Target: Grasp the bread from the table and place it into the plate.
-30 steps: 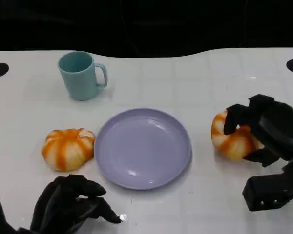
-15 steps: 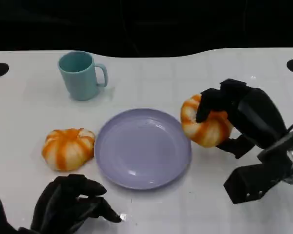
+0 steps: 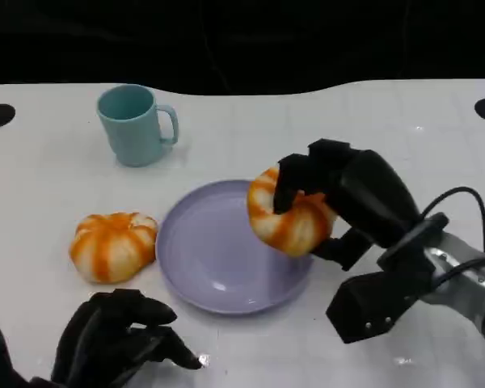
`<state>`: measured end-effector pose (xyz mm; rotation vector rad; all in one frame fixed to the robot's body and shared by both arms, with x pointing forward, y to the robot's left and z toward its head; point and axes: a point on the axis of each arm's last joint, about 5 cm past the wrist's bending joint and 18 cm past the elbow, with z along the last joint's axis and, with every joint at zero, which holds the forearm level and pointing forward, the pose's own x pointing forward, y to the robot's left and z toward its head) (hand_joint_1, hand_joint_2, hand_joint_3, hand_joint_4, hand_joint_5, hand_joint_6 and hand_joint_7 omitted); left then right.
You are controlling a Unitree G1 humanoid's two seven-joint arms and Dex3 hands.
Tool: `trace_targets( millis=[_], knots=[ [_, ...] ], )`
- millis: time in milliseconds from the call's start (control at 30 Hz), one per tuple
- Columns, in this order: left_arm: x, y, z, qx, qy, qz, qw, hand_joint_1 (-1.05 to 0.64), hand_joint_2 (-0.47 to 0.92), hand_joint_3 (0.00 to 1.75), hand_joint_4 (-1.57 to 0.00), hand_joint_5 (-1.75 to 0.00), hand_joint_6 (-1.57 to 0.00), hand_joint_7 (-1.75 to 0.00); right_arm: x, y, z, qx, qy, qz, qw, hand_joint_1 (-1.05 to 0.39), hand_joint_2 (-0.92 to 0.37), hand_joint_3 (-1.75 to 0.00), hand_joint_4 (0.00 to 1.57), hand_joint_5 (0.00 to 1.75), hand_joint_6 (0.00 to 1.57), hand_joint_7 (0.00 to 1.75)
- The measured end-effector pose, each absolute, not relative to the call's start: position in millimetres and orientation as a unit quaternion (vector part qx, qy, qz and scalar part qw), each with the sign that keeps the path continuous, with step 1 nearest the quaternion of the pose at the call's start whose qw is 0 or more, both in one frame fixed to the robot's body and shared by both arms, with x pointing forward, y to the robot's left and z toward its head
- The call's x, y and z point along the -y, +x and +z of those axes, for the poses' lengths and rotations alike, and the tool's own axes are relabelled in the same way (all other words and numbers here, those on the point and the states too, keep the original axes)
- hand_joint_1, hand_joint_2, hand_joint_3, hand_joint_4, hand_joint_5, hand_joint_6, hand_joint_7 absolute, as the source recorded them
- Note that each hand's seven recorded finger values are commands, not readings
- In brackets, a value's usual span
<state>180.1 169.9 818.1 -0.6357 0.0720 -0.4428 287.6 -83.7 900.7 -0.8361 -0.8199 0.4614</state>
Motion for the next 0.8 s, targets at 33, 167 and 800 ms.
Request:
trace_targets(
  millis=[33, 167, 800],
  knots=[
    [-169.8, 180.1, 818.1, -0.035, -0.31, -0.216, 0.925, -1.0, 0.65, 0.0, -1.57, -0.45, -1.57, -0.19, 79.9, 287.3, 900.5, 0.384, -0.389, 0.218, 0.809, 0.1, -0.11, -1.51, 1.06, 1.75, 0.83, 1.75],
    [-168.5, 180.3, 818.1, -0.036, -0.311, -0.216, 0.925, -1.0, 0.65, 0.0, -1.57, -0.46, -1.57, -0.2, 71.0, 286.0, 896.8, 0.375, -0.392, 0.232, 0.807, 0.08, -0.17, -1.42, 1.04, 1.75, 0.81, 1.75],
    [-167.5, 180.7, 818.6, -0.032, -0.309, -0.213, 0.926, -1.0, 0.65, 0.0, -1.57, -0.46, -1.57, -0.19, 71.2, 296.9, 888.3, 0.315, -0.534, 0.248, 0.744, -0.46, -0.91, -0.12, 0.48, 0.3, 0.54, 0.01]
  ],
)
